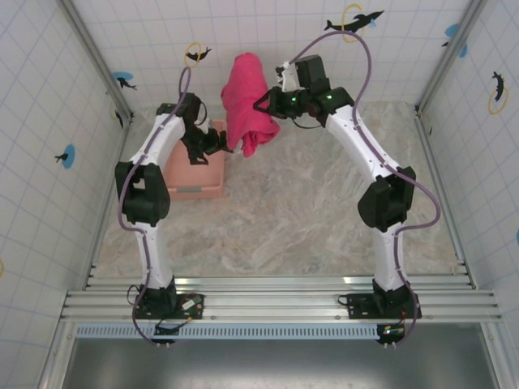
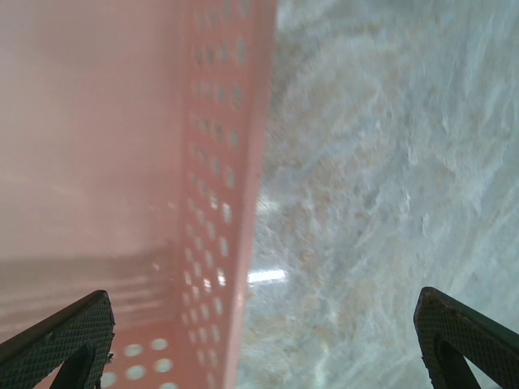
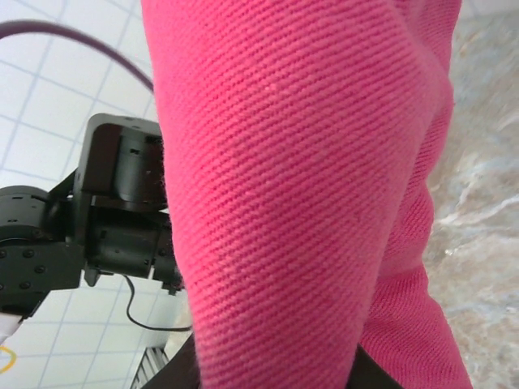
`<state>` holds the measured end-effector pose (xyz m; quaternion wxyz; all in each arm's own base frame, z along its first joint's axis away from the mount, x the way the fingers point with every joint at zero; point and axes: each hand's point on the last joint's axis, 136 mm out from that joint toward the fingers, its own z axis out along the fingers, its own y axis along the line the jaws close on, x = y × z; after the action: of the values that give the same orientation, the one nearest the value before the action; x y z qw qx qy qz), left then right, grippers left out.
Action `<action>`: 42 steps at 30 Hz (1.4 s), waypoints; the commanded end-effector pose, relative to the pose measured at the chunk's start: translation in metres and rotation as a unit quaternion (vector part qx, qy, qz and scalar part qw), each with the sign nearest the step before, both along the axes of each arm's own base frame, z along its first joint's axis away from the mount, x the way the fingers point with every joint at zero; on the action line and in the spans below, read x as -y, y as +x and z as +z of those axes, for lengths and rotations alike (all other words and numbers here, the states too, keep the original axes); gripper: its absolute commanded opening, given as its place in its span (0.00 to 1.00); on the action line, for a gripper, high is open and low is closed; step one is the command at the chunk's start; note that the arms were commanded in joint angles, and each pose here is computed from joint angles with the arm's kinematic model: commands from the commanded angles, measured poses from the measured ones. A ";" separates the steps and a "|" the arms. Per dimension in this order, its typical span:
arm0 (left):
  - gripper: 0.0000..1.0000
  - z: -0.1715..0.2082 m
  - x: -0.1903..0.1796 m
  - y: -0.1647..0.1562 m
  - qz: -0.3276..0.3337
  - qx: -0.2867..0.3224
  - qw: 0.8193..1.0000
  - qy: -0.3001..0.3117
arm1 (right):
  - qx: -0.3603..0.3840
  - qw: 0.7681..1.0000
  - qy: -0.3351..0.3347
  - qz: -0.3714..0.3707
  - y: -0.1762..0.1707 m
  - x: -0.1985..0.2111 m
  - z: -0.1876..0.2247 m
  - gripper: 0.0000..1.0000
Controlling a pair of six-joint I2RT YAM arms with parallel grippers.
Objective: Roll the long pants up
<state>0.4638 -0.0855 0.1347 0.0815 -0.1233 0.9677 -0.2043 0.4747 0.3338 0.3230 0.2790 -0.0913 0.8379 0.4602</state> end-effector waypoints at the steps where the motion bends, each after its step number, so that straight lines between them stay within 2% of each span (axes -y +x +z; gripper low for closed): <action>1: 0.97 0.049 -0.042 -0.004 -0.006 0.047 0.993 0.106 | 0.148 0.986 0.074 -0.008 -0.019 0.015 0.125 0.17; 3: 0.97 0.062 -0.066 -0.007 -0.012 0.047 0.984 0.174 | 0.147 0.985 0.088 -0.010 -0.019 0.011 0.131 0.17; 5: 0.97 0.063 -0.092 -0.014 0.002 0.036 0.976 0.214 | 0.145 0.985 0.097 -0.011 -0.019 0.000 0.131 0.17; 9: 0.97 0.047 -0.143 -0.035 0.068 0.012 0.977 0.204 | 0.151 0.980 0.130 0.000 -0.023 -0.035 0.136 0.17; 14: 0.97 0.026 -0.182 -0.061 0.138 0.007 0.972 0.190 | 0.132 0.977 0.167 0.026 -0.023 -0.089 0.119 0.17; 20: 0.97 0.015 -0.191 -0.080 0.137 -0.007 0.972 0.193 | 0.099 0.972 0.204 0.055 -0.032 -0.149 0.088 0.17; 23: 0.97 0.012 -0.190 -0.089 0.131 -0.014 0.972 0.193 | 0.077 0.973 0.210 0.053 -0.023 -0.169 0.056 0.17; 29: 0.97 0.011 -0.189 -0.102 0.113 -0.024 0.975 0.192 | 0.046 0.975 0.215 0.037 -0.001 -0.186 0.009 0.17; 39: 0.97 0.004 -0.186 -0.116 0.085 -0.045 0.976 0.194 | -0.023 0.984 0.176 0.010 0.021 -0.199 -0.084 0.17; 41: 0.97 0.001 -0.184 -0.116 0.087 -0.049 0.977 0.189 | -0.041 0.987 0.155 0.008 0.021 -0.201 -0.104 0.21; 42: 0.97 0.000 -0.183 -0.115 0.088 -0.048 0.978 0.184 | -0.056 0.990 0.133 0.005 0.019 -0.199 -0.117 0.26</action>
<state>0.3582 0.0995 0.1337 0.0842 -0.2091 0.9743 -0.0046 0.4892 0.5225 0.1484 0.1869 0.0002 0.8248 0.5336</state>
